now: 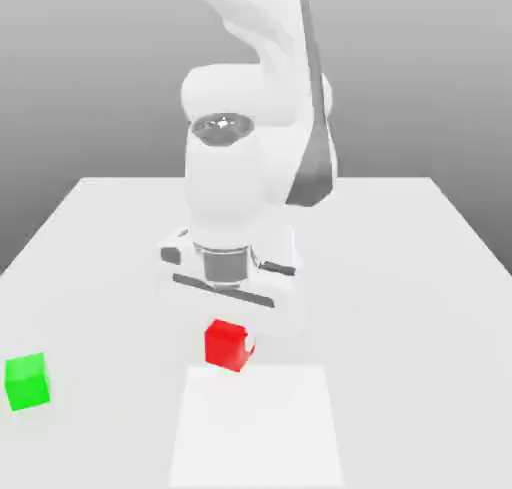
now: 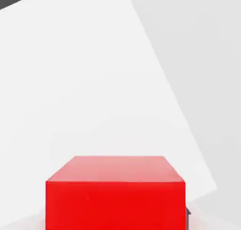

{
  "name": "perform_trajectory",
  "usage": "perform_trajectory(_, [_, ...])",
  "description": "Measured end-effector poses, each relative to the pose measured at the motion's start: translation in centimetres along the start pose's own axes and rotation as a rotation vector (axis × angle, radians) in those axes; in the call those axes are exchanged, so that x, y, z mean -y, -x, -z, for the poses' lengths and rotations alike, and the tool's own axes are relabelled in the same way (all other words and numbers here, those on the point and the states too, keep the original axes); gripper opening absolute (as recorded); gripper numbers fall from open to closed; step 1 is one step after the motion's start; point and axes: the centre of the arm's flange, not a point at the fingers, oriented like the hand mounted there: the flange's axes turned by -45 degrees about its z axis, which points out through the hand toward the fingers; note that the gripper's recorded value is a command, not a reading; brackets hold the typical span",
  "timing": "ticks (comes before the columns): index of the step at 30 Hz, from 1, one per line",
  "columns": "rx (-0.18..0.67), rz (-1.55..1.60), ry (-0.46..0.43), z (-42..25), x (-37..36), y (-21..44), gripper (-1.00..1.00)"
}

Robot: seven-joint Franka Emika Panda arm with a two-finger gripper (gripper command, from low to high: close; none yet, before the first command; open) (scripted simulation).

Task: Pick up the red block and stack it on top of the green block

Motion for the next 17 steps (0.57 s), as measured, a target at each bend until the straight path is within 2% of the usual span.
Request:
perform_trajectory(8, [-0.003, -0.388, 0.001, 3.0, -18.4, -10.1, -1.0])
perform_trajectory(13, [-0.005, -0.405, 0.006, -1.7, -20.0, -11.1, -1.0])
perform_trajectory(14, [-0.005, -0.406, 0.007, -2.6, -20.0, -11.1, 1.0])
perform_trajectory(17, [-0.005, -0.406, 0.007, -2.6, -20.0, -11.1, 1.0])
